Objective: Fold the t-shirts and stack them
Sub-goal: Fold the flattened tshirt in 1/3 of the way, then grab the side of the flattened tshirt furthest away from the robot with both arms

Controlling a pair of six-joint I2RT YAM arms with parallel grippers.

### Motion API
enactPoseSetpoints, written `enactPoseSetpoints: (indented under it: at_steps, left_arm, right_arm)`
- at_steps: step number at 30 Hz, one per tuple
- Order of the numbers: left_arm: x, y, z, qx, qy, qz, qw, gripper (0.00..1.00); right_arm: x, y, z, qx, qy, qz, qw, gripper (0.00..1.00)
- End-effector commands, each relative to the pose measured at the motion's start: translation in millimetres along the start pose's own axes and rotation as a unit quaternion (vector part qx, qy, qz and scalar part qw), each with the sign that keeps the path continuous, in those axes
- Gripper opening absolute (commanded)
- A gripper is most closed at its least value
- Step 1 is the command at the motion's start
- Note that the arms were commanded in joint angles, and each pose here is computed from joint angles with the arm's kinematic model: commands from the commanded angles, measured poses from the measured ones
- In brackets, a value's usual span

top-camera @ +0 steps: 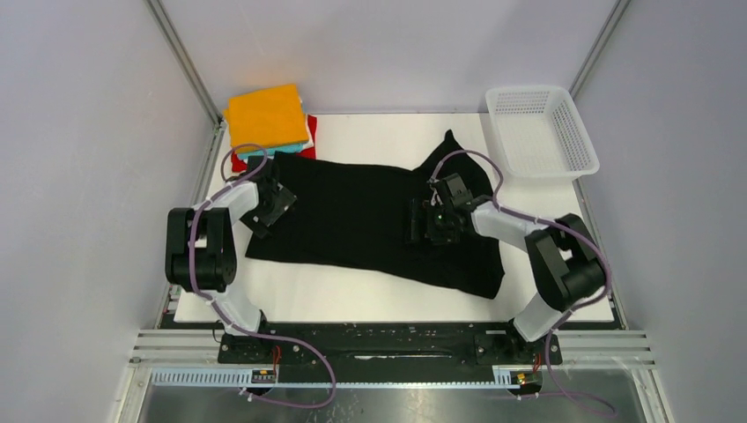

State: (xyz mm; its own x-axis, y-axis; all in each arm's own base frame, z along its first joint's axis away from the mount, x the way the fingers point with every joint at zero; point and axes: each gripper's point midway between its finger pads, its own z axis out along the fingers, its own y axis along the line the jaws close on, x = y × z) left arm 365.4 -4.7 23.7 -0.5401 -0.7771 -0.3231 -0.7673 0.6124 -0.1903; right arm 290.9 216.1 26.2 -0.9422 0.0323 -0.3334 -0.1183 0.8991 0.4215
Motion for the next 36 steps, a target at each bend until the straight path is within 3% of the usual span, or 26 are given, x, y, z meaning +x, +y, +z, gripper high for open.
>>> enactPoseSetpoints:
  at_steps: [1, 9, 14, 22, 31, 36]
  left_arm:
    - [48, 64, -11, -0.057, 0.041, 0.019, 0.997, 0.99]
    - [86, 151, -48, -0.108, 0.012, 0.003, 0.994, 0.99]
    - [100, 162, -56, -0.073, -0.002, -0.019, 0.997, 0.99]
    - [48, 116, -82, -0.015, -0.072, -0.034, 0.997, 0.99]
    - [0, 54, -79, 0.007, -0.09, -0.037, 0.995, 0.99]
    - [-28, 21, -64, -0.023, -0.07, 0.022, 0.997, 0.99]
  right_arm:
    - [87, -22, -13, 0.061, 0.088, 0.018, 0.994, 0.99]
    - [176, -38, -58, 0.099, 0.121, 0.003, 0.988, 0.99]
    - [182, -28, -69, 0.066, 0.102, 0.002, 0.993, 1.0]
    - [108, 37, -68, -0.029, -0.005, -0.041, 0.999, 1.0]
    - [15, 66, -42, 0.036, -0.042, -0.077, 0.996, 0.99]
    - [-27, 57, -49, 0.046, -0.063, -0.064, 0.995, 1.0]
